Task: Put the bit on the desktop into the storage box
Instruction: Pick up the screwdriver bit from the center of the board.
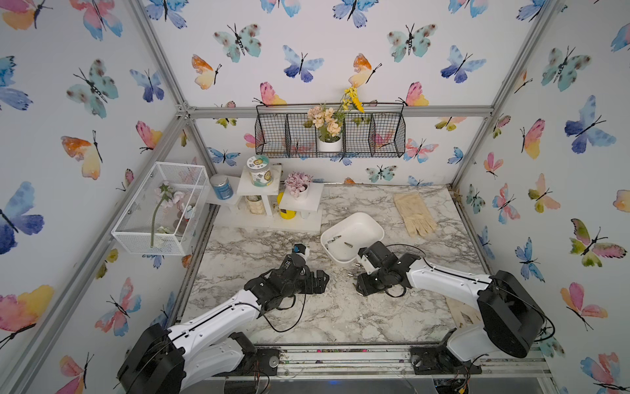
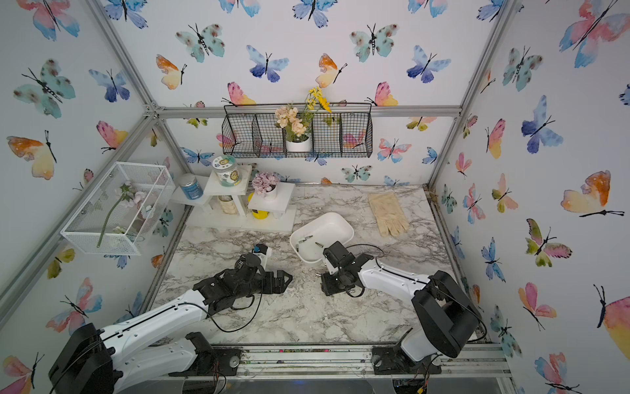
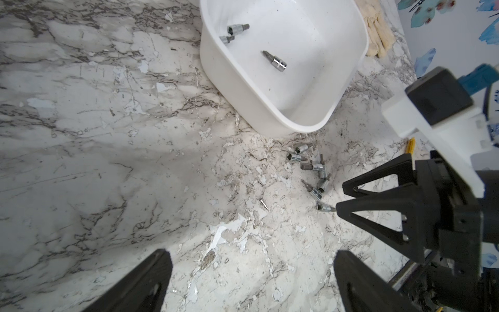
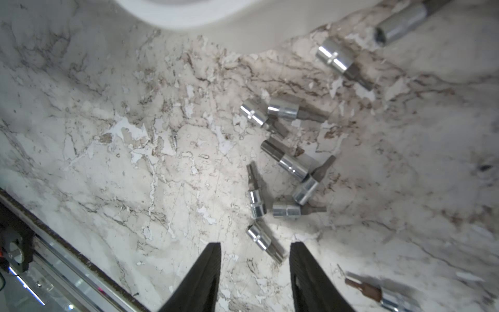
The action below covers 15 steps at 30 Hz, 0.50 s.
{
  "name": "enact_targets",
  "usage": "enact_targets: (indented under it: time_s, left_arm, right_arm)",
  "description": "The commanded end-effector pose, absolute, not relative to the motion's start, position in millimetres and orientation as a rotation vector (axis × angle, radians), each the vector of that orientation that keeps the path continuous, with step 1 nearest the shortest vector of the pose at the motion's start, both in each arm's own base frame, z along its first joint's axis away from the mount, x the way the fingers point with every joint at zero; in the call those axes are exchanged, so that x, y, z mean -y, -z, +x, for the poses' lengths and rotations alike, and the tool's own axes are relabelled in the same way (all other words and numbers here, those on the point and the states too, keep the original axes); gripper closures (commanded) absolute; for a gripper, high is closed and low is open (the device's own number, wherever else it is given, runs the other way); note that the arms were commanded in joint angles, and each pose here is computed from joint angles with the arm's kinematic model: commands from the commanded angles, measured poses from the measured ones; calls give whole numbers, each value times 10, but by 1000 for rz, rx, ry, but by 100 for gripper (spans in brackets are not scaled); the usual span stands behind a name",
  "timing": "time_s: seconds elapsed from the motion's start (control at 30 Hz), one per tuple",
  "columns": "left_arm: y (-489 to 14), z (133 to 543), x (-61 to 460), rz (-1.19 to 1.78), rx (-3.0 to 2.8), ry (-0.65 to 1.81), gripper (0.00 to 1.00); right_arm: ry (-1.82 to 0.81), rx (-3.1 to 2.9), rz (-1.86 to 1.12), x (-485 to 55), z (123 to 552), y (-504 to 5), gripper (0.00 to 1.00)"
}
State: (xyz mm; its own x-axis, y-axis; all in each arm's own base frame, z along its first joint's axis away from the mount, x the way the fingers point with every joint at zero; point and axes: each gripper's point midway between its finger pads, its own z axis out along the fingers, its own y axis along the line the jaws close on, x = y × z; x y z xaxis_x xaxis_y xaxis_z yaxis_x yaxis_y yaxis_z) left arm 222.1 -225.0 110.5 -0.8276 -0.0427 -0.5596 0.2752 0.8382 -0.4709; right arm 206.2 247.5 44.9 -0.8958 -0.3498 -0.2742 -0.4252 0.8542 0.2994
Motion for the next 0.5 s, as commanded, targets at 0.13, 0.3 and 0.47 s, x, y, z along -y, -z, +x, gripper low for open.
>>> enact_targets:
  time_s: [0.13, 0.3, 0.47]
  left_arm:
    - [-1071, 2224, 2211, 155, -2441, 717, 1]
    - [-1072, 2223, 2210, 153, -2442, 718, 1]
    - [-1068, 2222, 2206, 152, -2444, 715, 1]
  right_arm:
    - [-433, -2847, -742, -2366, 1901, -278, 53]
    - [-387, -2839, -760, -2364, 1918, -244, 55]
    - [-343, -2840, -783, -2356, 1943, -195, 62]
